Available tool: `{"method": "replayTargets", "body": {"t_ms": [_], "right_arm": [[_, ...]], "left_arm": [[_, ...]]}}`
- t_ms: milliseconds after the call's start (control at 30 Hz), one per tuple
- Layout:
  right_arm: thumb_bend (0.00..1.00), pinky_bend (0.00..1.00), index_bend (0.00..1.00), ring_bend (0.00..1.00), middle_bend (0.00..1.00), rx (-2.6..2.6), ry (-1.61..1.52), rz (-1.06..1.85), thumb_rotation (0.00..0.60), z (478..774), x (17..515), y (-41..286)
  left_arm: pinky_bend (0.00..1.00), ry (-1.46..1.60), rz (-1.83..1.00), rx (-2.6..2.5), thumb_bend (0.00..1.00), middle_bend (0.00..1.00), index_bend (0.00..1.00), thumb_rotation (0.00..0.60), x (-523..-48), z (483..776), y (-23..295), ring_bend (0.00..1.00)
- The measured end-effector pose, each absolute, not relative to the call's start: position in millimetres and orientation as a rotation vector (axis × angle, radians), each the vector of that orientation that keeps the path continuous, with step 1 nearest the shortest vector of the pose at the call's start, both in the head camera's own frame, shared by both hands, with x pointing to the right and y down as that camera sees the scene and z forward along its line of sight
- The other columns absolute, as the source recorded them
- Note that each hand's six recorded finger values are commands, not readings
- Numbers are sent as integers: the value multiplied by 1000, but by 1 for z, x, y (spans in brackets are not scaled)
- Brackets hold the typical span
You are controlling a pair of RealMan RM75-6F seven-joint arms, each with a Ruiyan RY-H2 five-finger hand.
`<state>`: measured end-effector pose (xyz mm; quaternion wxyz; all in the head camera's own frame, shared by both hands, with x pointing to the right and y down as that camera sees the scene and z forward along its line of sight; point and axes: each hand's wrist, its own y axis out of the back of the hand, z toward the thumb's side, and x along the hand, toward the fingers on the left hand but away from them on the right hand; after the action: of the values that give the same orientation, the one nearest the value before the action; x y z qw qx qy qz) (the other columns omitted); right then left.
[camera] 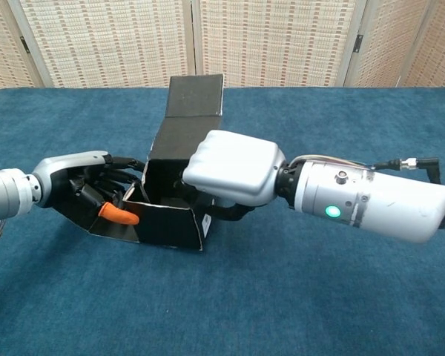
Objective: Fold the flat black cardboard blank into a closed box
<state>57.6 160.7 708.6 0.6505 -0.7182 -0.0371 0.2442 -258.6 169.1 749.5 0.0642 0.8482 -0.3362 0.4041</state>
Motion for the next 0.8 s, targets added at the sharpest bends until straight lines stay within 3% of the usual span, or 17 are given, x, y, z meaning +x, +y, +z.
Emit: {"method": "replayTargets", "body": {"t_ms": [100, 167, 433, 667, 800], "right_arm": [[198, 1000, 70, 707, 80, -1618, -75, 557, 600, 707, 66, 158], [179, 1000, 8, 691, 27, -1614, -76, 557, 600, 705, 71, 155], [176, 1000, 0, 674, 3, -1639, -192, 585, 600, 690, 96, 147], [177, 1000, 0, 674, 135, -1860, -420, 716, 600, 671, 136, 153], [172, 1000, 0, 674, 131, -2060, -567, 849, 600, 663, 158, 166]], "left_arm": [[680, -1020, 1230, 2580, 171, 361, 310, 600, -258, 747, 170, 453], [629, -1021, 1242, 2597, 171, 293, 263, 600, -258, 745, 171, 352], [301, -1047, 1255, 2631, 171, 35, 105, 600, -257, 733, 175, 20], [239, -1148, 1242, 2665, 170, 0, 48, 600, -271, 712, 175, 0], [237, -1203, 1223, 2663, 170, 0, 48, 600, -283, 698, 178, 0]]}}
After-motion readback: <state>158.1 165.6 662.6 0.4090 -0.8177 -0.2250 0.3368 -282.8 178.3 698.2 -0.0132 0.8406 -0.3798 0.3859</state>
